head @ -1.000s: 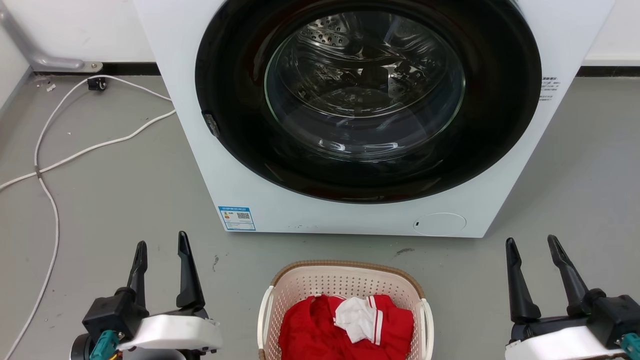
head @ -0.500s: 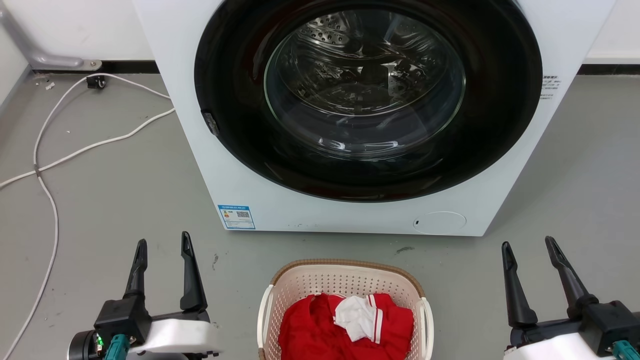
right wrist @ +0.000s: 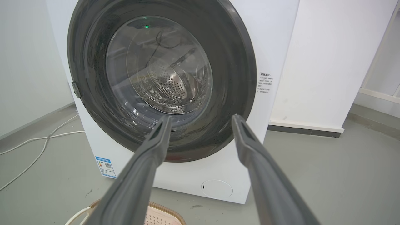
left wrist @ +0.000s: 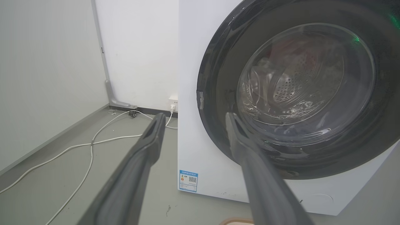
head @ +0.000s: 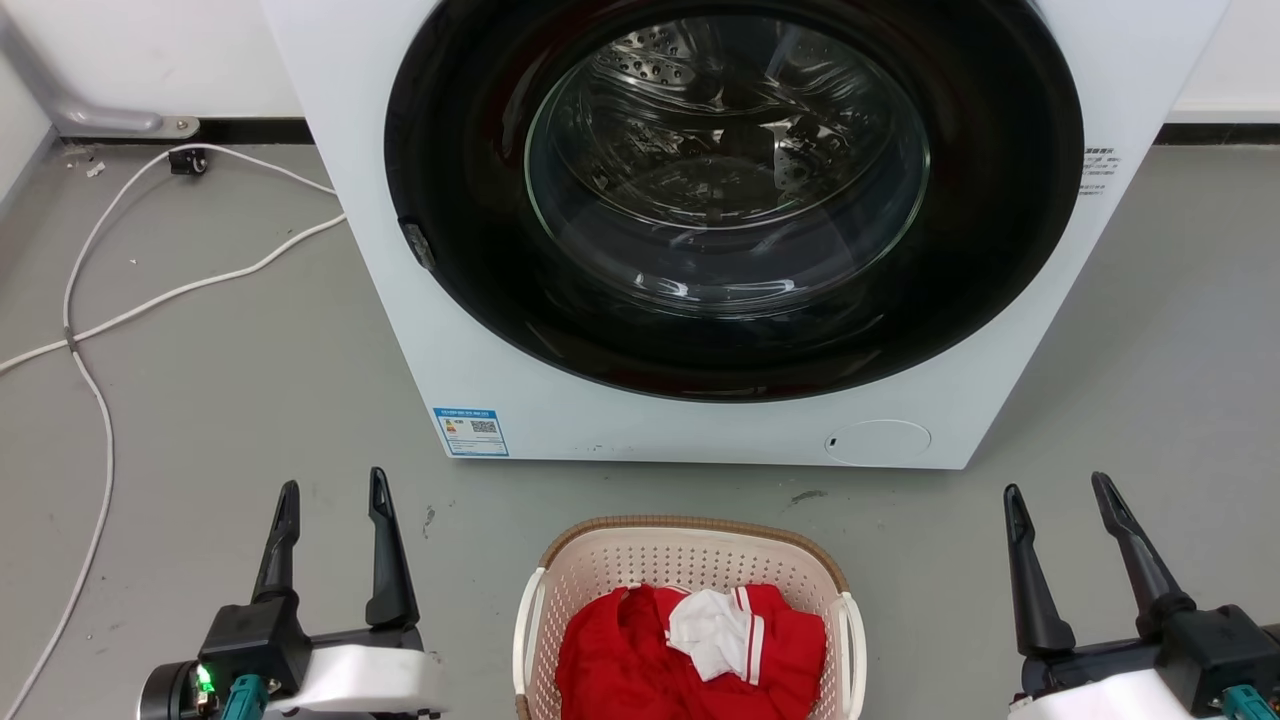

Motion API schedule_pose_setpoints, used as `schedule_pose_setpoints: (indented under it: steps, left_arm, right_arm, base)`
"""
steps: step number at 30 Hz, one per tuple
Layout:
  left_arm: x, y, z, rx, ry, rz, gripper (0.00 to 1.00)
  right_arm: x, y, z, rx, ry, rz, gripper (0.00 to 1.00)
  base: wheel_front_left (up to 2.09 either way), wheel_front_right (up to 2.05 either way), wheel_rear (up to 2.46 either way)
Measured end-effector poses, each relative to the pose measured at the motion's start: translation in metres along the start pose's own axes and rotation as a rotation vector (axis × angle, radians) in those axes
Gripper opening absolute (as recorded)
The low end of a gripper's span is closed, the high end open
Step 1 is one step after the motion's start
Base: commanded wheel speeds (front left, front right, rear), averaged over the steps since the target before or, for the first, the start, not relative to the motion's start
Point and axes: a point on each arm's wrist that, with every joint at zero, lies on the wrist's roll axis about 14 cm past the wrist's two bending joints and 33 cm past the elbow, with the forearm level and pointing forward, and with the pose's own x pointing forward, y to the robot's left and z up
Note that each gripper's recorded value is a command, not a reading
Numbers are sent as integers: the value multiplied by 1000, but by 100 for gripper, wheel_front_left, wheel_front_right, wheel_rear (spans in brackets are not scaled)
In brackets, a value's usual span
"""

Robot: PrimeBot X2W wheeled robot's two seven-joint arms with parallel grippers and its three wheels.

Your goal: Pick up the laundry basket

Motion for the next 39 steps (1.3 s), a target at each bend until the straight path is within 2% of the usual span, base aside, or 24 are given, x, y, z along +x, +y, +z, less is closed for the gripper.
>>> schedule_pose_setpoints:
  steps: [29, 39]
  left_arm:
    - [0, -6, -20, 1, 59, -25, 100]
    - [5, -13, -65, 19, 195, -72, 100]
  right_arm:
    - [1, 1, -9, 10, 27, 1, 100]
    - [3, 13, -54, -9, 166, 47, 100]
  base:
    - [0, 0, 0]
    - [0, 0, 0]
